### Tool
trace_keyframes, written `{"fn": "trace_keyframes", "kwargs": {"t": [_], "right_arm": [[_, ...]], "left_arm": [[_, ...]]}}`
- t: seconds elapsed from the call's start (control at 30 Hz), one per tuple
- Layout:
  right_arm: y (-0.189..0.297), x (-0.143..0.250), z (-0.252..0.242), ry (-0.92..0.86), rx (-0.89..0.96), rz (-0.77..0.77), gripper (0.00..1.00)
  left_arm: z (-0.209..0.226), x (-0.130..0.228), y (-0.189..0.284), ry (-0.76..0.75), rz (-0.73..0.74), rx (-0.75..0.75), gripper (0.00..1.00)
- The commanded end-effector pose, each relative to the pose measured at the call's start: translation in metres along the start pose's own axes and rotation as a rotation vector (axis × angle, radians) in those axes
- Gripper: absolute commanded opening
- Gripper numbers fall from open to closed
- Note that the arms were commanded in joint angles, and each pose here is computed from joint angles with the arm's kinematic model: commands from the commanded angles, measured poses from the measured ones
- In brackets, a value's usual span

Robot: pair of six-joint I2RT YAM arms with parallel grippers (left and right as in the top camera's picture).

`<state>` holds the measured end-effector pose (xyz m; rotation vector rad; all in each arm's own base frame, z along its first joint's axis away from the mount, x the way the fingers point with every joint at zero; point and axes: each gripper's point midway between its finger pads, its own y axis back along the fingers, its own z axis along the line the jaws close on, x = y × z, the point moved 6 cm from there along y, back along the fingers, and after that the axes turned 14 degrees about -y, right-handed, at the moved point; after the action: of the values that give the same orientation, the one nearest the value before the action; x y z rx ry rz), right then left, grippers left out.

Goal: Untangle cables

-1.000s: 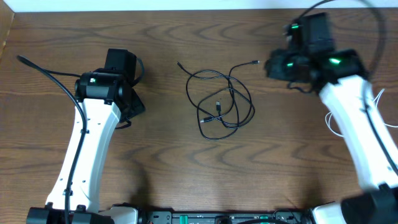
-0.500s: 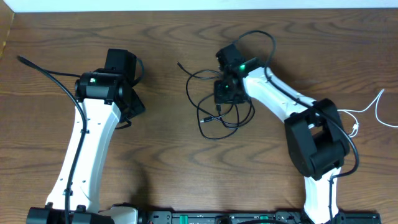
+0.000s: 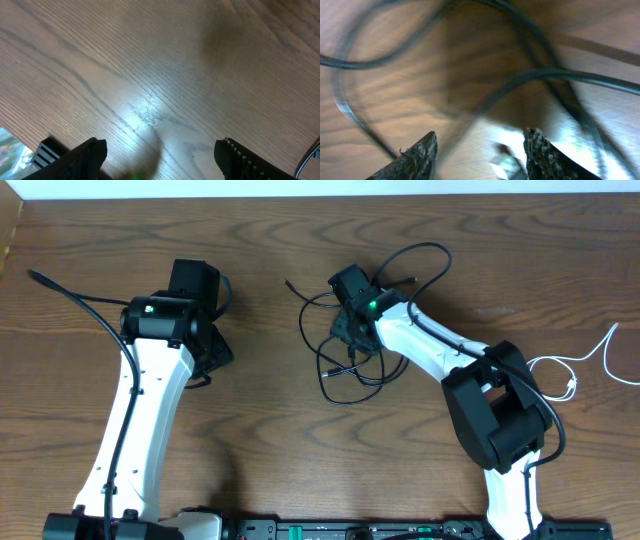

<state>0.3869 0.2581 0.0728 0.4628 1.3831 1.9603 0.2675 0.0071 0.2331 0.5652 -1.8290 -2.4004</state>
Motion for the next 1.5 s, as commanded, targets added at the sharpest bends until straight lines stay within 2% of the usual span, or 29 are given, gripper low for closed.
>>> {"fn": "trace_keyframes", "kwargs": {"t": [0.0,0.3,0.5,0.57,0.63,0.73,0.83,0.93,1.07,1.27,1.37,1.47], "right_arm": [[-0.002,0.005,0.007,-0.043,-0.03,-0.021,0.54],[-0.011,0.003,0.002,-0.033,0.001,-0.09,0.54],[-0.027,0.005,-0.004,-0.03,0.028,-0.081,0.49],[-0.029,0.005,-0.004,-0.027,0.028,-0.082,0.4],[-0.029,0.005,-0.001,0.005,0.012,-0.085,0.26],[-0.028,0.004,0.005,0.078,-0.019,-0.092,0.17],[-0.027,0.002,0.007,0.142,-0.022,-0.094,0.01],[-0.023,0.004,0.01,0.233,-0.035,-0.078,0.01],[-0.004,0.005,0.017,0.41,-0.064,-0.063,0.01],[0.055,0.001,0.027,0.664,-0.107,-0.101,0.01],[0.1,-0.008,0.029,0.715,-0.147,-0.142,0.01],[0.148,-0.027,0.03,0.68,-0.212,-0.209,0.01]], "left_arm": [[0.003,0.001,-0.002,0.005,0.004,-0.021,0.75],[0.003,0.001,-0.002,0.005,0.004,-0.021,0.75],[0.003,0.001,-0.002,0.005,0.004,-0.021,0.75],[0.003,0.001,-0.002,0.006,0.004,-0.02,0.75],[0.003,0.001,-0.002,0.006,0.004,-0.02,0.75],[0.003,0.001,-0.002,0.006,0.004,-0.02,0.75],[0.003,0.001,-0.002,0.005,0.004,-0.021,0.75],[0.003,0.001,-0.002,0.006,0.004,-0.02,0.75],[0.003,0.001,-0.002,0.005,0.004,-0.021,0.75],[0.003,0.001,-0.002,0.006,0.004,-0.02,0.75],[0.003,0.001,-0.002,0.006,0.004,-0.02,0.75],[0.003,0.001,-0.002,0.006,0.004,-0.02,0.75]]}}
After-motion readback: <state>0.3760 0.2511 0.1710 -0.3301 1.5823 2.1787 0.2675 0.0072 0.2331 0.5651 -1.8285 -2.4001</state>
